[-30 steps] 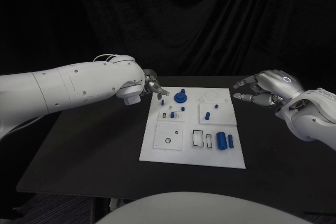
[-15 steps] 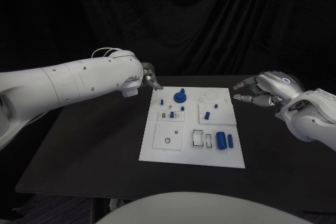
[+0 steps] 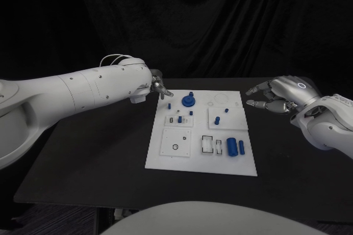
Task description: Assemble the parts on the task board
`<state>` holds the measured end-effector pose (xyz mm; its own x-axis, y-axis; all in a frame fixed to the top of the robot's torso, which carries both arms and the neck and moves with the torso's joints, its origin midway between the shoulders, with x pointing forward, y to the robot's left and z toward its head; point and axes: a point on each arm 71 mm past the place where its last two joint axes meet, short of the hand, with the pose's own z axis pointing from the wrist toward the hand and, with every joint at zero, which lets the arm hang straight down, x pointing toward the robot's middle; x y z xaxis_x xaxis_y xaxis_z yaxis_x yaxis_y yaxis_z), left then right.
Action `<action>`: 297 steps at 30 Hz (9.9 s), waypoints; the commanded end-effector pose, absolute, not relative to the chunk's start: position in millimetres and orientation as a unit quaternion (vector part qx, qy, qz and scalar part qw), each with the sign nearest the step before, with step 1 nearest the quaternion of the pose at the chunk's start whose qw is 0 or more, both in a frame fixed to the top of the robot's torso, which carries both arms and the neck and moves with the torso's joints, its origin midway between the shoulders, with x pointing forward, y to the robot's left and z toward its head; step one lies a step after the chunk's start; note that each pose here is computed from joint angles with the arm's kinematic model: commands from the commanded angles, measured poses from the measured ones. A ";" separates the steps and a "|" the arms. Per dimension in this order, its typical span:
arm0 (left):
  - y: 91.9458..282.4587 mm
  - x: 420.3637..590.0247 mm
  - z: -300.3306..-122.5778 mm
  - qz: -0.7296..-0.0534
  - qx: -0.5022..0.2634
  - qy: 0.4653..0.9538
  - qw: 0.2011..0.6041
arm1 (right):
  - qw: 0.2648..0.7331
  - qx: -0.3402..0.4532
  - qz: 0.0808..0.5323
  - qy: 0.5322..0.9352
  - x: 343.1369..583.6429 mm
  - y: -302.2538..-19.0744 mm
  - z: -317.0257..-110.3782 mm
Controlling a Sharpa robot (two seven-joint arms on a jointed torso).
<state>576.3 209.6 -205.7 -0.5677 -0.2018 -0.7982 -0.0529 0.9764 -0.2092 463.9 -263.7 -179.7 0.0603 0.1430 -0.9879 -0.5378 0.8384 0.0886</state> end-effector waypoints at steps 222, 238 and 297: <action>197.0 507.4 -248.8 -0.141 -0.118 0.902 0.391 | 0.709 -0.142 0.223 0.654 464.0 -268.1 -183.9; 198.0 508.0 -253.8 -0.142 -0.123 0.900 0.394 | 0.709 -0.142 0.223 0.654 463.7 -268.0 -184.6; 194.7 504.7 -266.4 -0.153 -0.119 0.902 0.385 | 0.708 -0.139 0.220 0.657 463.1 -269.8 -185.4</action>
<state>506.9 197.0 -264.1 -0.6621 -0.3411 -0.6673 -0.1103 0.9251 -0.3634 462.8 -268.3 -184.6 0.0381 0.1318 -0.9905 -0.5132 0.8531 0.0938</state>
